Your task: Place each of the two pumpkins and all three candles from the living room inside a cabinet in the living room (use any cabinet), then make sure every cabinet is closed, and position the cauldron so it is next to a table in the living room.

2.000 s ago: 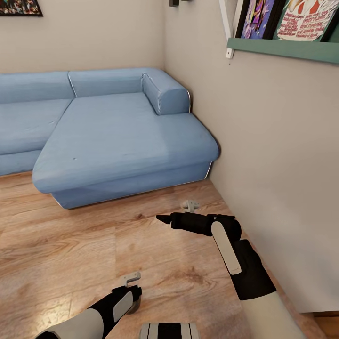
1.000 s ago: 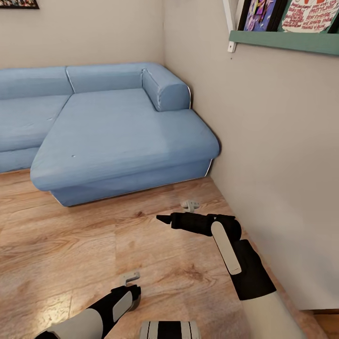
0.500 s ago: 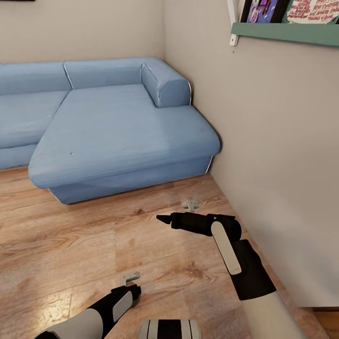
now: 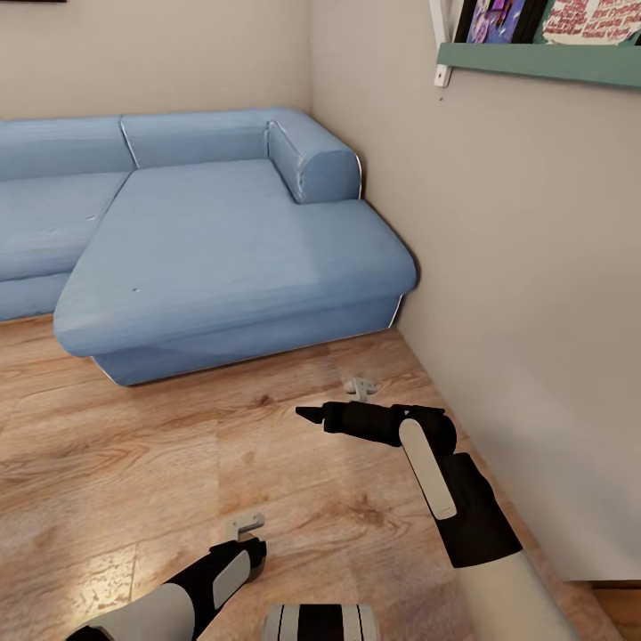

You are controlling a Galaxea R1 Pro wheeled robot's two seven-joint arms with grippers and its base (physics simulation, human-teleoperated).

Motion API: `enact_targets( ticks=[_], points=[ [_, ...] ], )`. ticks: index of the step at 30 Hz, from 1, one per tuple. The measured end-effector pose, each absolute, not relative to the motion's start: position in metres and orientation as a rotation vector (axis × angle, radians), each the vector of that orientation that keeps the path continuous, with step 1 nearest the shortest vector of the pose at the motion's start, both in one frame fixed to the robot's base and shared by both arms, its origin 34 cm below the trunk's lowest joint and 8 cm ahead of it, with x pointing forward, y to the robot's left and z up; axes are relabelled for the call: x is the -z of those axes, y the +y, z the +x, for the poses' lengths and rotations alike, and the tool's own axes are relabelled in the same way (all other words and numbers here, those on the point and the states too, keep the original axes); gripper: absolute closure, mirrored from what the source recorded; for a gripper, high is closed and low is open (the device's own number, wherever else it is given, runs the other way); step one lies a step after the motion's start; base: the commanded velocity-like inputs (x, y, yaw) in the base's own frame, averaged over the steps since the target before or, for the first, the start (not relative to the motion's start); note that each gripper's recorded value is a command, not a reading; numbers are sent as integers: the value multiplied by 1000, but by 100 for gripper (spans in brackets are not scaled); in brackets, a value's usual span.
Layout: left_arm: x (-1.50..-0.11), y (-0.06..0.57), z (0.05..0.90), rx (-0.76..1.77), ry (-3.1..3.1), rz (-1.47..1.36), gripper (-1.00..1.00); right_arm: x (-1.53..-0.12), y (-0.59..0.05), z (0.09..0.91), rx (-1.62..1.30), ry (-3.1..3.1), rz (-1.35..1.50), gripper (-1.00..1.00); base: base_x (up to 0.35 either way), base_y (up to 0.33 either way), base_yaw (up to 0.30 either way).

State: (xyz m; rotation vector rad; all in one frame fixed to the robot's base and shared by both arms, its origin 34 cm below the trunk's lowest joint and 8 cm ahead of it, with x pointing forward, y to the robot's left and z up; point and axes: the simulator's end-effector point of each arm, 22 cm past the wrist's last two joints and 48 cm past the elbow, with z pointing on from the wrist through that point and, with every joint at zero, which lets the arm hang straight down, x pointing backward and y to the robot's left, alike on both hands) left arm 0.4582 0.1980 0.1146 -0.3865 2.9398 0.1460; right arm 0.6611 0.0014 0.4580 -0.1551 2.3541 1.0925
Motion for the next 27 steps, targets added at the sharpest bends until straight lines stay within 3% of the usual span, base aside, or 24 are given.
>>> enact_targets(
  ticks=[7, 8, 27],
  points=[
    [-115, 198, 458, -145, 2940, -390, -100, -458, 1, 661, -1091, 2354, -155, -100, 0, 0, 0],
    [-114, 199, 458, -146, 2940, -393, 100, -458, 1, 661, -1091, 2355, -156, -100, 0, 0, 0],
    [-115, 201, 459, -153, 2932, -389, 100, -458, 1, 661, -1091, 2353, -155, -100, 0, 0, 0]
  ],
)
